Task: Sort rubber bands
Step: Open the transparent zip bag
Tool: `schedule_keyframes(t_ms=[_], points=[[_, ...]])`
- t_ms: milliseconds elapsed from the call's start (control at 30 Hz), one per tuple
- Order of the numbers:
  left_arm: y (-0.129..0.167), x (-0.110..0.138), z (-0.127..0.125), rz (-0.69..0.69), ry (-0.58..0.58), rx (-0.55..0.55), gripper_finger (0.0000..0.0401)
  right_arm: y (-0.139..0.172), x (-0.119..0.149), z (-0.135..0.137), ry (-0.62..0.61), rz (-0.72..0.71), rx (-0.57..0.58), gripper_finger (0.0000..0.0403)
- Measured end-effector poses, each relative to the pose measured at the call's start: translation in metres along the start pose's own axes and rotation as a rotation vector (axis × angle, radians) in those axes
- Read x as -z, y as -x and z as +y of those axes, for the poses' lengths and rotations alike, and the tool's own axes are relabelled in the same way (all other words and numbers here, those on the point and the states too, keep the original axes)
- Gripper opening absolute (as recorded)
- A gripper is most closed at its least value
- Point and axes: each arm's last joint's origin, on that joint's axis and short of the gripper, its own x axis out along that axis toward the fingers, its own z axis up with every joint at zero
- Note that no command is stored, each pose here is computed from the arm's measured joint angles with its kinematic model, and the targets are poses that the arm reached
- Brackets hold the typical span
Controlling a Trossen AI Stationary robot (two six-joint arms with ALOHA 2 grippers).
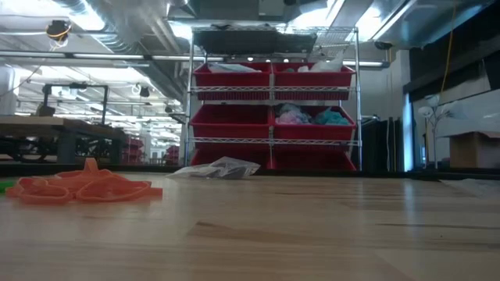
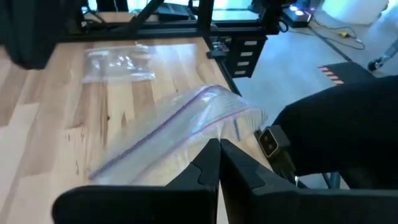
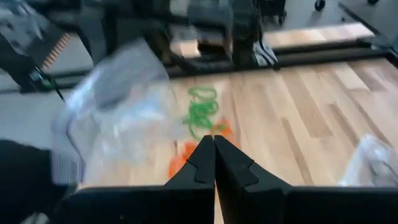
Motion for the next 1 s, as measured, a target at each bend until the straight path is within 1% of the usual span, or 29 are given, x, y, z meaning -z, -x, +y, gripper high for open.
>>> schedule_keyframes(t_ms=[67,133,233,400,467,533,633,733,800,867,1000], points=[[0.0,0.001,0.001,0.012,0.01,-0.022,0.0,0.0,0.005,-0.002,0.01,0.048,0.029,0.0001],[0.0,0.003,0.006,0.029,0.026,-0.084,0.0,0.001,0.01,-0.003,0.01,0.093,0.041,0.0001],[-0.001,0.004,0.011,0.028,0.047,-0.153,0.0,-0.001,0.013,-0.003,-0.031,0.12,0.05,0.0001],[-0.002,0.003,0.017,0.025,0.08,-0.175,0.0,-0.009,0.019,-0.004,-0.048,0.146,0.066,0.0002],[-0.002,0.003,0.017,0.023,0.083,-0.176,0.0,-0.012,0.019,-0.008,-0.059,0.158,0.049,0.001],[-0.002,0.003,0.017,0.023,0.082,-0.177,0.0,-0.012,0.019,-0.009,-0.068,0.168,0.023,0.0032],[-0.002,0.003,0.018,0.02,0.098,-0.186,0.0,-0.013,0.018,-0.008,-0.074,0.155,0.01,0.0081],[-0.002,0.003,0.02,0.016,0.131,-0.202,0.0,-0.012,0.016,0.004,-0.107,0.118,-0.064,0.0131],[-0.002,0.003,0.022,0.008,0.178,-0.231,0.0,-0.012,0.017,0.014,-0.102,0.101,-0.08,0.0157],[-0.002,0.002,0.023,-0.003,0.208,-0.256,0.0,-0.012,0.022,0.023,-0.085,0.084,-0.039,0.0176],[-0.001,0.002,0.025,-0.034,0.268,-0.324,0.0,-0.012,0.034,0.035,-0.038,0.053,0.143,0.0193]])
